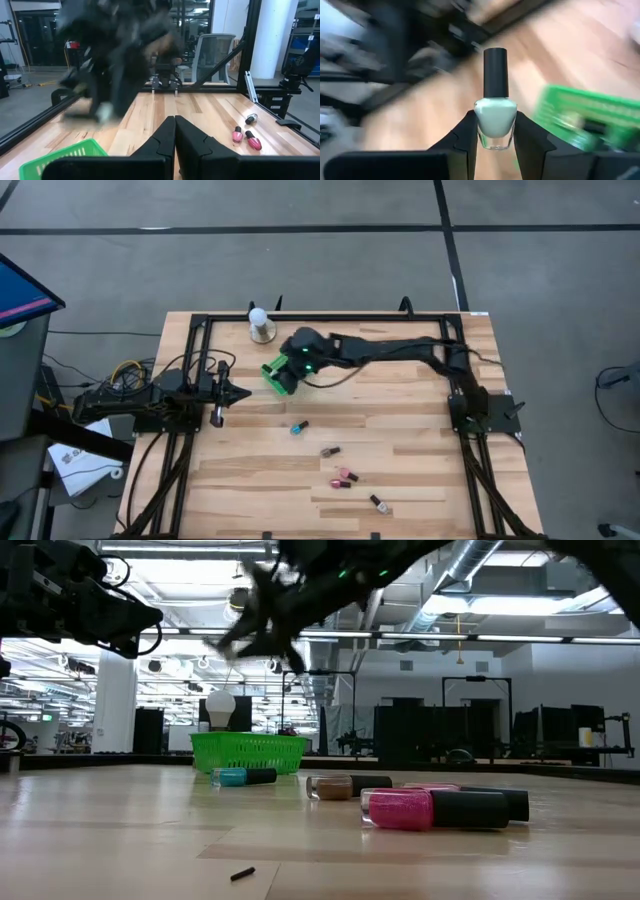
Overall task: Pick & Place Nail Polish
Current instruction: Put the light green nail polish bottle into the green bin, then put the light blue nail polish bottle into the green bin
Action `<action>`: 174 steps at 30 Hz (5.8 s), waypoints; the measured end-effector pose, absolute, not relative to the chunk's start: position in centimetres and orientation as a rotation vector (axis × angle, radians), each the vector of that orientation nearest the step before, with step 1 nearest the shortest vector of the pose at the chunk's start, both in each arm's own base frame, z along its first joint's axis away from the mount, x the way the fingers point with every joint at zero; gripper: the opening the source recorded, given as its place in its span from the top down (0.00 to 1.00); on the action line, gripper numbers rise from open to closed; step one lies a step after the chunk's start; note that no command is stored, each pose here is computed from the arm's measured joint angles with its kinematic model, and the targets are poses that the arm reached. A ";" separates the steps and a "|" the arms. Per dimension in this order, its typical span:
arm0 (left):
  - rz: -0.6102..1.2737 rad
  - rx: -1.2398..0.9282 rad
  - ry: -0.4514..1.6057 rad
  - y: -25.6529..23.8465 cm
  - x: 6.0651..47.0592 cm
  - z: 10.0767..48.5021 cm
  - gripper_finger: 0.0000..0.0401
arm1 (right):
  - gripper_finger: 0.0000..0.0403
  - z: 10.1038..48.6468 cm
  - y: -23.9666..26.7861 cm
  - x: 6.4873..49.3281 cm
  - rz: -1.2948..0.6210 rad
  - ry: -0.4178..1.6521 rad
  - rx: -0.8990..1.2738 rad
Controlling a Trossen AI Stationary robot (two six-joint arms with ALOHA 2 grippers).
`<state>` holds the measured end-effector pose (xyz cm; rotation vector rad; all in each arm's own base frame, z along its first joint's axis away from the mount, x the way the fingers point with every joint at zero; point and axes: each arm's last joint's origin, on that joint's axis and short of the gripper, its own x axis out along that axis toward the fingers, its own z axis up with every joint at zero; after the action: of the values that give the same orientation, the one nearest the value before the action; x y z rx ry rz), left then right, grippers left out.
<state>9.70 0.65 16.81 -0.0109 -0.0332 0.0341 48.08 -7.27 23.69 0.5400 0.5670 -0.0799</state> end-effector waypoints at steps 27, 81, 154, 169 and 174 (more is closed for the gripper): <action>0.035 -0.011 -0.033 0.6 9.7 16.8 1.00 | 0.79 17.6 -8.5 52.3 -0.377 1.027 0.280; 0.034 -0.011 -0.033 0.6 9.7 16.8 1.00 | 0.44 25.2 -2.2 51.0 0.099 0.923 -0.132; 0.035 -0.011 -0.036 0.7 9.7 16.8 1.00 | 0.90 26.8 -8.4 46.1 -0.313 0.870 0.166; 0.035 -0.010 -0.037 0.7 9.7 16.8 1.00 | 0.90 21.1 -11.6 47.5 -0.459 0.930 0.323; 0.035 -0.010 -0.037 0.7 9.7 16.8 1.00 | 0.90 19.9 -11.3 48.1 -0.448 0.939 0.322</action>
<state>9.70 0.65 16.85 -0.0105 -0.0366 0.0348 48.07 -11.26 19.94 0.3220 0.9390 -0.4484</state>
